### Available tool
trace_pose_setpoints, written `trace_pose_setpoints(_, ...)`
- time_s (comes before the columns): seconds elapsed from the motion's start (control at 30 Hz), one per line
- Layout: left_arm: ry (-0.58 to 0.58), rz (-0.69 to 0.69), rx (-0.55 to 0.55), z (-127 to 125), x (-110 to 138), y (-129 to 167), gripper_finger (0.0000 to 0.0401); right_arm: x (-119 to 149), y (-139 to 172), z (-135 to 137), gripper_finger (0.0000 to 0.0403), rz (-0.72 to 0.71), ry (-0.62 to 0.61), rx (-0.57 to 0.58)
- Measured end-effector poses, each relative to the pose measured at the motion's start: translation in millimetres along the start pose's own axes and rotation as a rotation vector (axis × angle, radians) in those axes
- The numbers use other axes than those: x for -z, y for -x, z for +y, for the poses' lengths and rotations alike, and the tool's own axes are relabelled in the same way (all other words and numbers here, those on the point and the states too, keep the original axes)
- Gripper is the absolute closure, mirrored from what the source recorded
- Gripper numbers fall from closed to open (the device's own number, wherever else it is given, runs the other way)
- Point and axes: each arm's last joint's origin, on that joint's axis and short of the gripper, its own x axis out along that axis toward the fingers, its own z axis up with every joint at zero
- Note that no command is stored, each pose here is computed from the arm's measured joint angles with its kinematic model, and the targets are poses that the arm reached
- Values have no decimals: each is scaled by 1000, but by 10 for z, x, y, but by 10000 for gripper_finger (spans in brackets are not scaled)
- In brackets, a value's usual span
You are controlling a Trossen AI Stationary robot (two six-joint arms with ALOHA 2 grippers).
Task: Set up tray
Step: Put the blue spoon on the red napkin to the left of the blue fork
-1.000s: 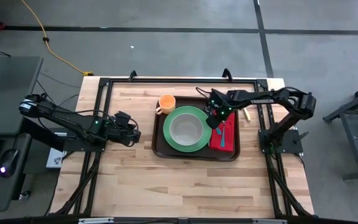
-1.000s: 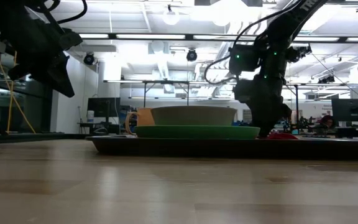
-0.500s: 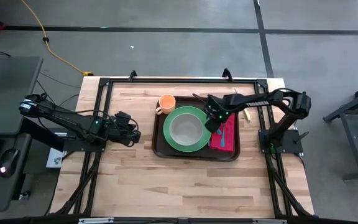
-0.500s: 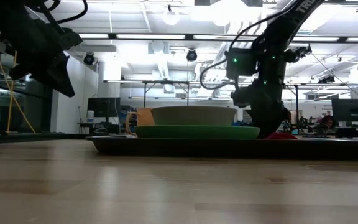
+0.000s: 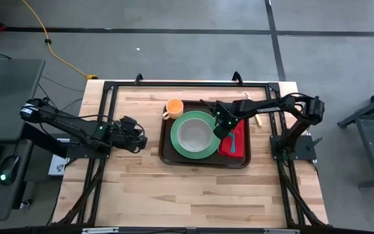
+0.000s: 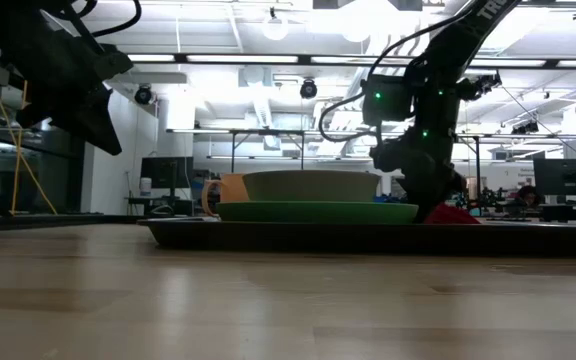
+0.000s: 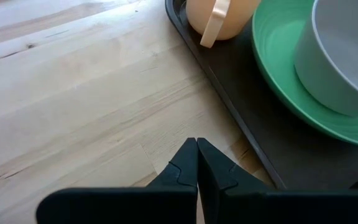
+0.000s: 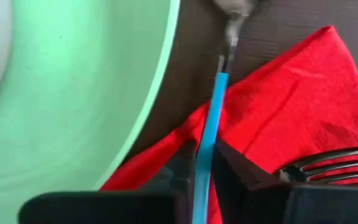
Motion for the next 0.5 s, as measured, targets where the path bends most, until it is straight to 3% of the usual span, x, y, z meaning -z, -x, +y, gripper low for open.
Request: trace_pose_setpoints(0.5, 0, 1, 1, -1, 0, 0, 370, -83, 43, 31, 387, -12, -31, -52)
